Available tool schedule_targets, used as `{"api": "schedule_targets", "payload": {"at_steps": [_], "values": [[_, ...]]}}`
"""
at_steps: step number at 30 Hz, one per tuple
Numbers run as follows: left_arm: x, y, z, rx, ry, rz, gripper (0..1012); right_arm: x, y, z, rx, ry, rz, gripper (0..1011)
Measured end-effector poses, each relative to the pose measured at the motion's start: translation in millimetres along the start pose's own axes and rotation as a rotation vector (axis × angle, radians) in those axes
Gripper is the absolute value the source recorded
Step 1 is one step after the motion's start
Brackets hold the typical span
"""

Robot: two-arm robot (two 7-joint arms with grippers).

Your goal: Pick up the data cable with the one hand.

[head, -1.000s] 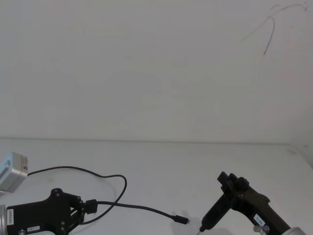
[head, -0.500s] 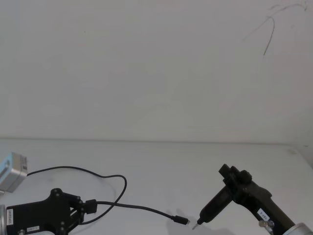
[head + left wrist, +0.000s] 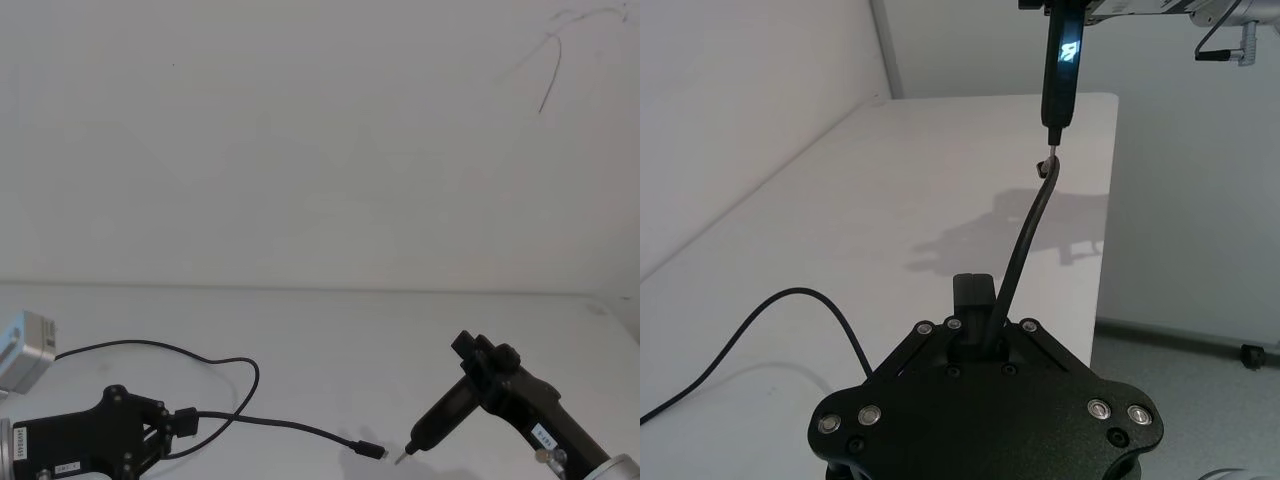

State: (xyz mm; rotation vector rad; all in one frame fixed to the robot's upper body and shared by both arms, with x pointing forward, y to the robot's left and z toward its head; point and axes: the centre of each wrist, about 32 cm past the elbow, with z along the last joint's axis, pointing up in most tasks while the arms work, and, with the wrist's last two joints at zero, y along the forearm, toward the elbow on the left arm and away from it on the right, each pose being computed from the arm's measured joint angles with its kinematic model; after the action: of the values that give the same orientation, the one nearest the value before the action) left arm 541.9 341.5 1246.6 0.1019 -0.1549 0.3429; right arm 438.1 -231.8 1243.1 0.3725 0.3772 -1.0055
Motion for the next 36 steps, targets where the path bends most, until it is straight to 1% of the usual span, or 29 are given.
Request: {"api": "schedule_targets", "payload": {"at_steps": [9,23,30,36], "values": [[0.0,0.0,0.0,0.000,0.000,0.000,0,-0.8,0.6,-0.2,-0.007,-0.003,-0.004,251],[0.0,0.0,0.0,0.000,0.000,0.000,0,-1.5,5.6,2.2,0.002,0.001,-0.012,251],[0.0,0.0,0.0,0.000,0.000,0.000,0,-1.6,8.0,2.9,0.006,0.016,-0.015,251],[0.0,-0.1,0.0,0.000,0.000,0.000,0,-1.2,9.5,2.8,0.008,0.046,-0.016,251]]}}
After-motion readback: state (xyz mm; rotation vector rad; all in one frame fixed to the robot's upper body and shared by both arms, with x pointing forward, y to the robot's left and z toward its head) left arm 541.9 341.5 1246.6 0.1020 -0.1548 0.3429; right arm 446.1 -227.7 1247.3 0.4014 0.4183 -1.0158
